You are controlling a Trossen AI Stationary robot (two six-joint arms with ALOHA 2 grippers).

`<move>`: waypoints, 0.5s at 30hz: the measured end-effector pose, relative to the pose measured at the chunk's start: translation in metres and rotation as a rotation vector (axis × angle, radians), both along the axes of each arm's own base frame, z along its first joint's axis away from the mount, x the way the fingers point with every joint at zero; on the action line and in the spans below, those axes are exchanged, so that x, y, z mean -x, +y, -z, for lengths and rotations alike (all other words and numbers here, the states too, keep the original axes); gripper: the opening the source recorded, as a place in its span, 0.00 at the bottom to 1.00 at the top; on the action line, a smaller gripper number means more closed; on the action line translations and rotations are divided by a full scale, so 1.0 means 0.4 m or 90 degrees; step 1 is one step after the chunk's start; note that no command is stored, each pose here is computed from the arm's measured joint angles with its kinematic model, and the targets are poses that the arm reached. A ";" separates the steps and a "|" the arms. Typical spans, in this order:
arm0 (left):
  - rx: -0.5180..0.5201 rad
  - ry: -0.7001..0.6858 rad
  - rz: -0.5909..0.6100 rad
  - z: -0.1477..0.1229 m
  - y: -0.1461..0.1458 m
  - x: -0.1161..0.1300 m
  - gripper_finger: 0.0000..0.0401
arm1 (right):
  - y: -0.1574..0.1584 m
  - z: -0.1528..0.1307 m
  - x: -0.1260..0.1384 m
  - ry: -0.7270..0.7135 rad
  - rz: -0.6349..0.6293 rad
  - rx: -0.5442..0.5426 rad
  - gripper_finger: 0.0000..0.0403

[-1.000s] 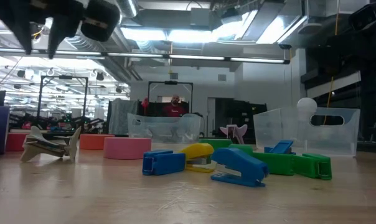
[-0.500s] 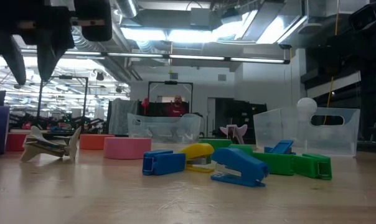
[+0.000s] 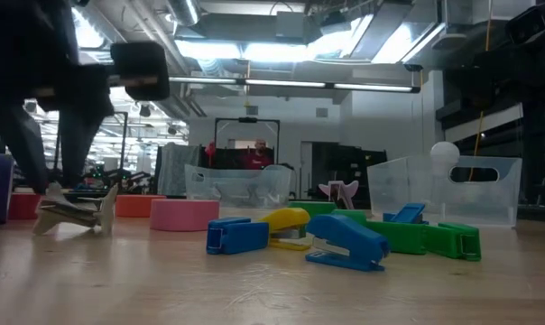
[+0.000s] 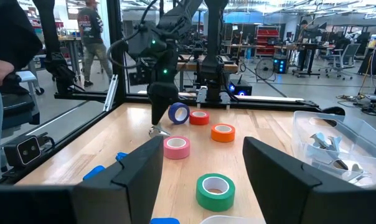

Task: Pick and place Stapler, Stapler remover, tape
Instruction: Put the grey stapler remover into the top transparent bin

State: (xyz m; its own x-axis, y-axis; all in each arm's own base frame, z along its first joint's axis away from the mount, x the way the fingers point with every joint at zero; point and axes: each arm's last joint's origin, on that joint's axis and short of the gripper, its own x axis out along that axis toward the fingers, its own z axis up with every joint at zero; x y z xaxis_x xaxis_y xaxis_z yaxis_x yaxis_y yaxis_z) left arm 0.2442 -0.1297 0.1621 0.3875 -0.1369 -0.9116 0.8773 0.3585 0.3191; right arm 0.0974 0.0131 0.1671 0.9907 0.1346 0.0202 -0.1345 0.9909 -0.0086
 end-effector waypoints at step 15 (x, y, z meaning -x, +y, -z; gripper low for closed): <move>-0.056 0.000 -0.009 0.010 0.011 -0.001 0.20 | 0.000 0.000 0.000 0.000 0.000 0.000 0.56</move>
State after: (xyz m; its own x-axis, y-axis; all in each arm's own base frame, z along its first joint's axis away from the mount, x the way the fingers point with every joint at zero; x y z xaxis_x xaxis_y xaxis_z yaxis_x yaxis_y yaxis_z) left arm 0.2447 -0.1254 0.1579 0.3893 -0.0515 -0.9197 0.8721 0.3418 0.3501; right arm 0.0974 0.0131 0.1671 0.9907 0.1342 0.0202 -0.1341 0.9909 -0.0089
